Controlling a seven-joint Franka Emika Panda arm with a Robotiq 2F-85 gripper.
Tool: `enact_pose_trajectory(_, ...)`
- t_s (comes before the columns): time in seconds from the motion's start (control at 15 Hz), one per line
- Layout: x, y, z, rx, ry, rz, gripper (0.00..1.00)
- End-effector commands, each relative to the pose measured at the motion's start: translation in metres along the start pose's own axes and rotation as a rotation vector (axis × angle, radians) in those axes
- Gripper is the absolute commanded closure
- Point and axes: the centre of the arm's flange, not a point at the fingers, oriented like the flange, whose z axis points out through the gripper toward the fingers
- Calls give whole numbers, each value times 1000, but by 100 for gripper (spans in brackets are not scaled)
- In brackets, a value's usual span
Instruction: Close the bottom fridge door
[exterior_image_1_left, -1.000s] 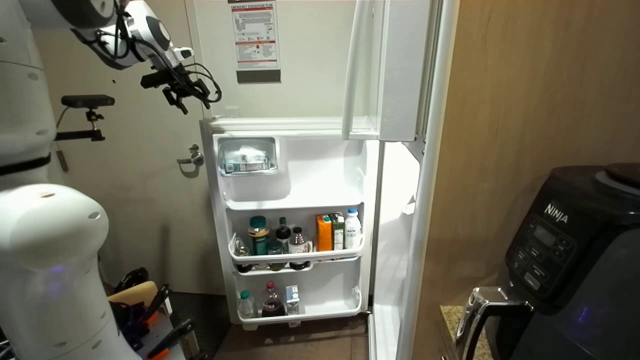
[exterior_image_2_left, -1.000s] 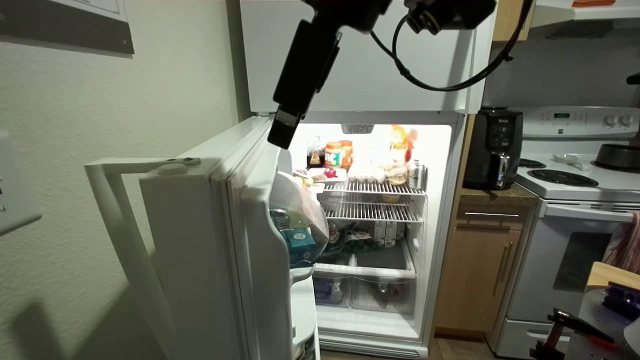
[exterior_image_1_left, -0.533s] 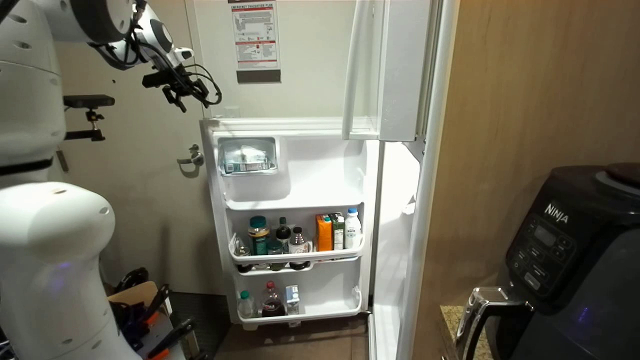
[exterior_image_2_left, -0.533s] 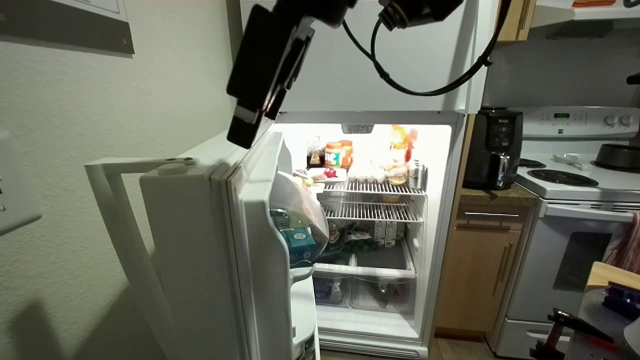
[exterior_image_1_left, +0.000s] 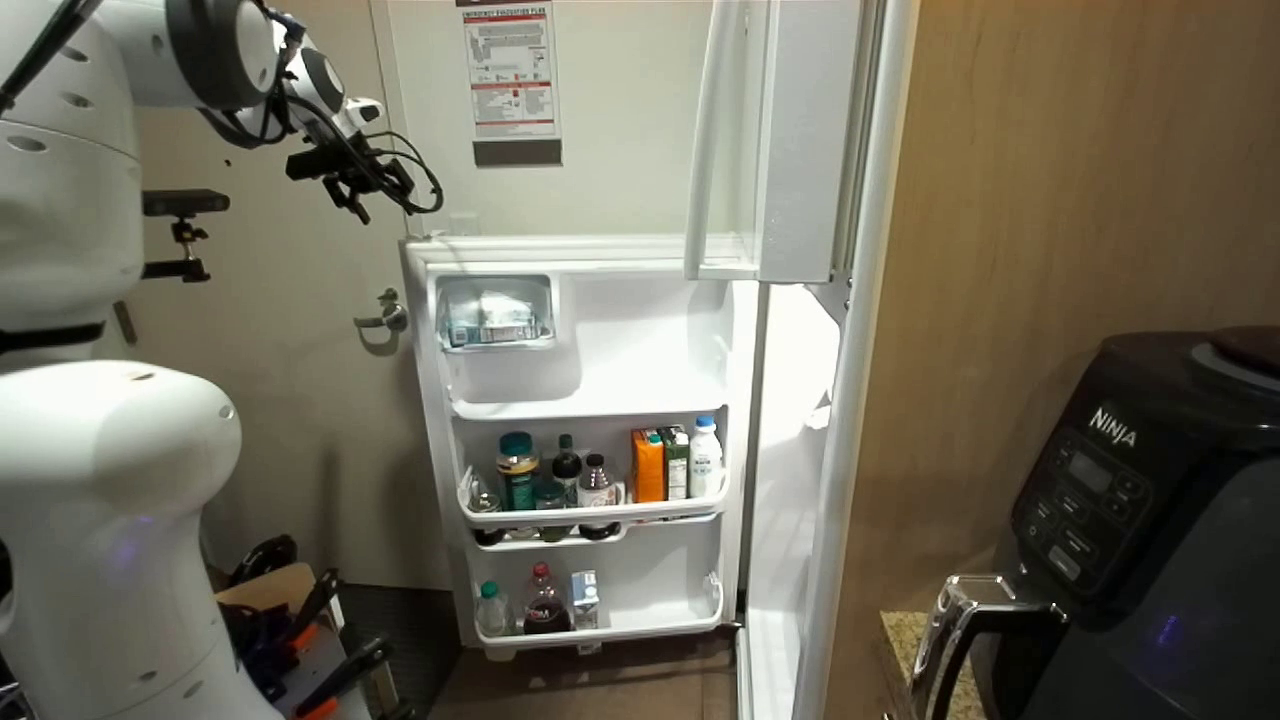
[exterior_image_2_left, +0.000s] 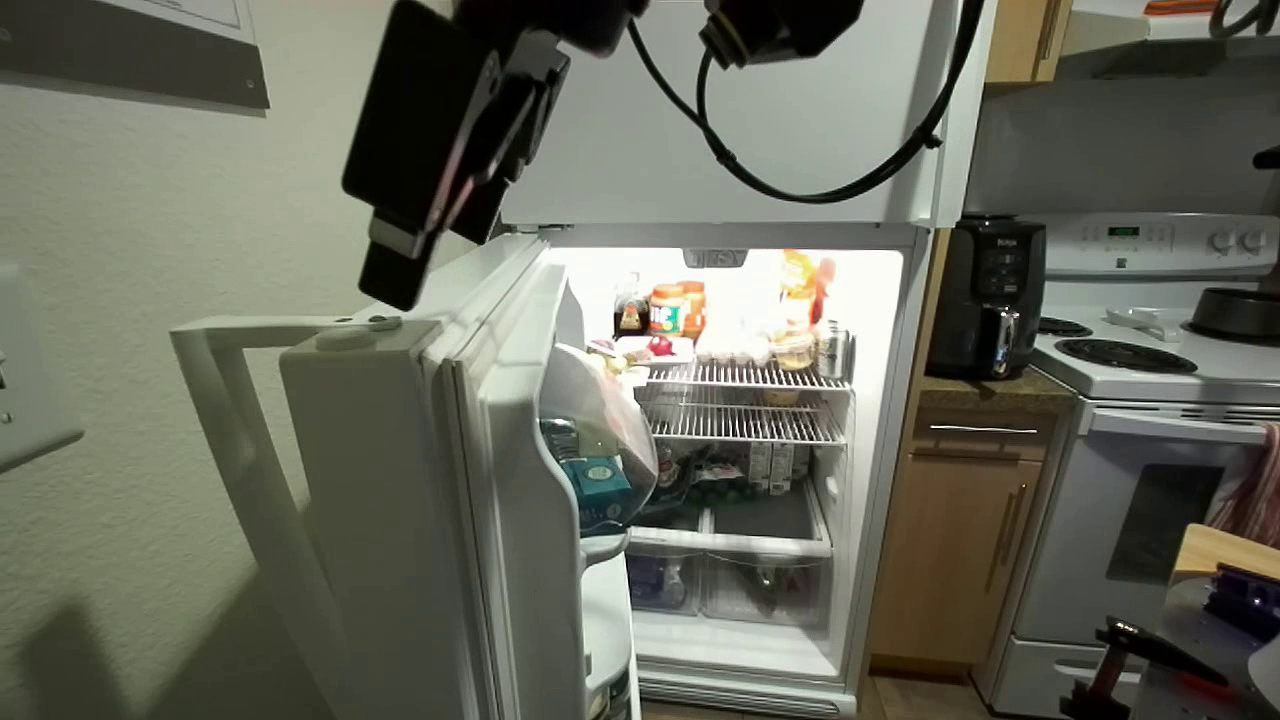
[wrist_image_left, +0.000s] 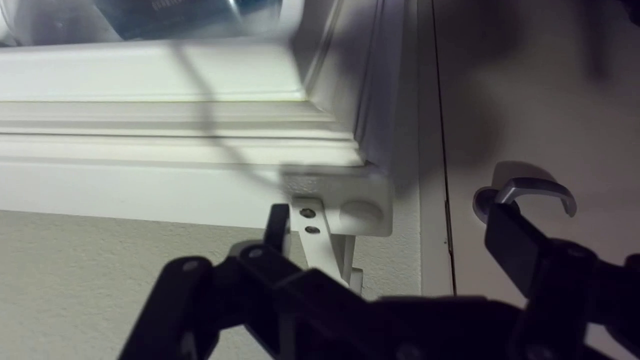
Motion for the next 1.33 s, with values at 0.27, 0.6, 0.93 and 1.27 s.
enact_pose_trajectory(0.27,22,-15,16,-16,89,-48,0)
enact_pose_trajectory(0.6,29,-19,27,-32,133,-72,0)
enact_pose_trajectory(0.93,33,-14,41,-64,147,-80,0)
enact_pose_trajectory(1.27,41,-3,47,-89,174,-87,0)
